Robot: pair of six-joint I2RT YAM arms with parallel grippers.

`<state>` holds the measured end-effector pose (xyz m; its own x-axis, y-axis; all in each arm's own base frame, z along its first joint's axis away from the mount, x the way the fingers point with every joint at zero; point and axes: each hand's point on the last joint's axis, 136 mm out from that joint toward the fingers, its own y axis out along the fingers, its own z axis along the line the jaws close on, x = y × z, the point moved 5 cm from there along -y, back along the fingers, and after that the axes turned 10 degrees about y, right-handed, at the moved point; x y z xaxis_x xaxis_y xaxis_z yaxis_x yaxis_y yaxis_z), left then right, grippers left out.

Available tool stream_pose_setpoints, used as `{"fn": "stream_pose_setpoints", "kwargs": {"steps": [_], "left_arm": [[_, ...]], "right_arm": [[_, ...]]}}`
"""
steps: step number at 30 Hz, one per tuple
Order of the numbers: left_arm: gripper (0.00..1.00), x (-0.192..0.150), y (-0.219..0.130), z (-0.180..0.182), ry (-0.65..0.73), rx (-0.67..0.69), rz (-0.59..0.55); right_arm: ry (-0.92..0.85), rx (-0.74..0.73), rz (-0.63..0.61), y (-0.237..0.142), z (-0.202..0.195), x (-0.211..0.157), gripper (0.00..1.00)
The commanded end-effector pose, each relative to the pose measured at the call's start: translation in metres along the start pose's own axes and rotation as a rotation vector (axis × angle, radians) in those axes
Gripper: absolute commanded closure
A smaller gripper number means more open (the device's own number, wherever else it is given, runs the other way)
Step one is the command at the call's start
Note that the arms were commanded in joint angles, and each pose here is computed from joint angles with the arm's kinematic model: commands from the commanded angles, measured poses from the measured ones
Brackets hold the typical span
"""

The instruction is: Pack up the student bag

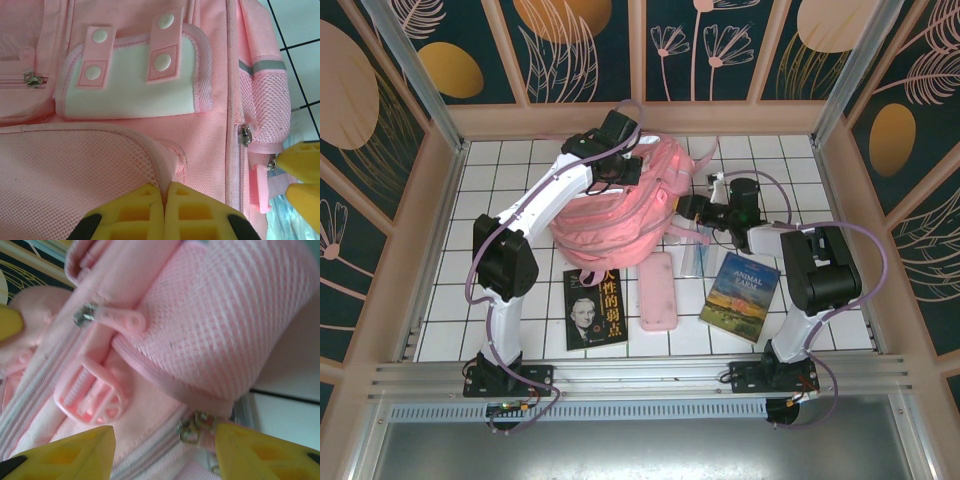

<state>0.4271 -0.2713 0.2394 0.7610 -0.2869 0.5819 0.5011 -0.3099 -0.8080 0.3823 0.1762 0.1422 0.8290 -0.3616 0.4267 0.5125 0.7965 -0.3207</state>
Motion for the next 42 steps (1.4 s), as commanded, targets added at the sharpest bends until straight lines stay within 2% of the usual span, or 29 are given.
{"fn": "stream_pose_setpoints", "kwargs": {"steps": [1,9,21,25,42], "left_arm": [[1.0,0.032,-0.042,-0.006,-0.011,-0.048,-0.167],[1.0,0.033,-0.045,-0.006,-0.011,-0.05,-0.175],[1.0,0.036,-0.051,-0.007,-0.018,-0.063,-0.187],[1.0,0.037,-0.05,-0.009,-0.021,-0.077,-0.184],[1.0,0.032,-0.049,-0.015,-0.038,-0.125,-0.171]], "right_arm": [[-0.076,0.019,-0.056,0.007,0.012,0.018,0.44],[-0.056,0.011,0.005,0.023,0.001,0.001,0.41],[-0.054,-0.103,0.011,0.002,-0.009,-0.023,0.3],[-0.05,-0.075,0.014,-0.004,-0.001,-0.028,0.31],[-0.078,0.003,0.007,0.029,0.003,-0.007,0.29]]}}
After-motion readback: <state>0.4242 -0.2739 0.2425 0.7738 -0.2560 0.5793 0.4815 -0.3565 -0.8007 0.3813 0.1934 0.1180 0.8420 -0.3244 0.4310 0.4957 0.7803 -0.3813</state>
